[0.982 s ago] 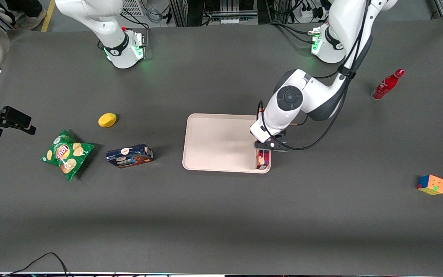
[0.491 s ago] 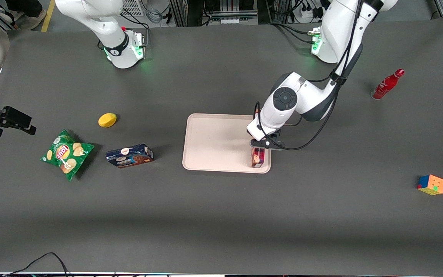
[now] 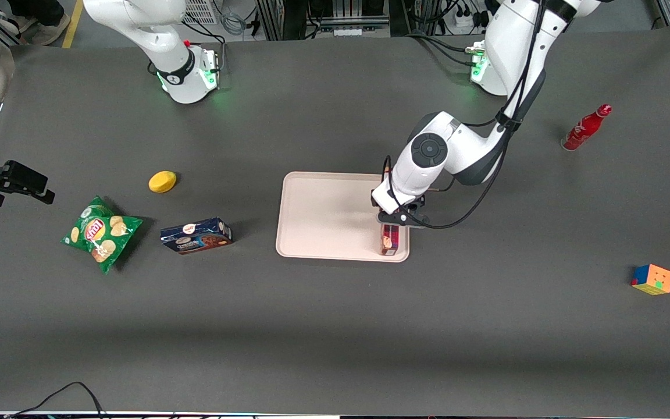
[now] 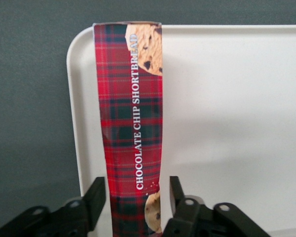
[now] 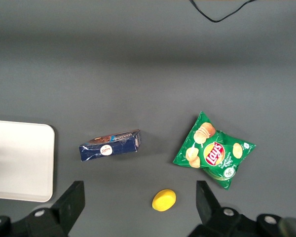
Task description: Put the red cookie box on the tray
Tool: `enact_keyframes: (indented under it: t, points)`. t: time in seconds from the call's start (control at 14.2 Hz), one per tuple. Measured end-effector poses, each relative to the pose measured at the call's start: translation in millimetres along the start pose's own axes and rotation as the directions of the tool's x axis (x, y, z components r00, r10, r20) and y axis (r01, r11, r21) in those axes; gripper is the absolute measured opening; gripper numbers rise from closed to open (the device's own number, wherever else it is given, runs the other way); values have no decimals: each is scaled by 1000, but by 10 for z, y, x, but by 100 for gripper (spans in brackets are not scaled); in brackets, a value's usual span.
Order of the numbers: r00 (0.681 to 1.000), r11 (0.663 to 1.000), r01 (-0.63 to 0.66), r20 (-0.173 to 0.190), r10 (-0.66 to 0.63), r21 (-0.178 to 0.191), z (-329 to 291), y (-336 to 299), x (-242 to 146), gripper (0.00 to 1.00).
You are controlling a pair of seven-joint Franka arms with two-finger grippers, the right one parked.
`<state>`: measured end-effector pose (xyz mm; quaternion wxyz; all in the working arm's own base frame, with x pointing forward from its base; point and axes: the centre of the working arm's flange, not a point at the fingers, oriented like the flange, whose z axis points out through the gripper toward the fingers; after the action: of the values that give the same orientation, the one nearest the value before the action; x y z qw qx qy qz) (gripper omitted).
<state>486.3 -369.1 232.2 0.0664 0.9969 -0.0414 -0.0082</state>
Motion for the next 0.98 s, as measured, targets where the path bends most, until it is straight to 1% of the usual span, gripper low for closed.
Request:
enact_keyframes:
  t: [0.14,0.21,0.28,0.35,0.42,0.49,0.63,0.77,0.84,0.91,0.98]
  points:
    - [1000,1000,3,-5,-3,-1,-21,-4,25,80]
    - [1000,1000,7,-13,-7,-5,-54,2,52,92]
    - [1000,1000,12,-20,-12,-6,-103,3,84,99]
    - [1000,1000,21,-19,-21,1,-176,-8,135,100]
    - [1000,999,30,-7,-30,19,-281,-36,201,100]
    - [999,998,41,13,-42,46,-444,-72,284,100]
    - [997,993,64,46,-69,97,-936,-143,470,100]
    - [996,989,60,55,-67,133,-1539,-314,644,100]
    - [997,989,56,52,-63,134,-1826,-460,722,100]
    - [997,991,57,48,-64,120,-2080,-636,792,100]
    - [997,993,59,37,-63,101,-2335,-863,860,100]
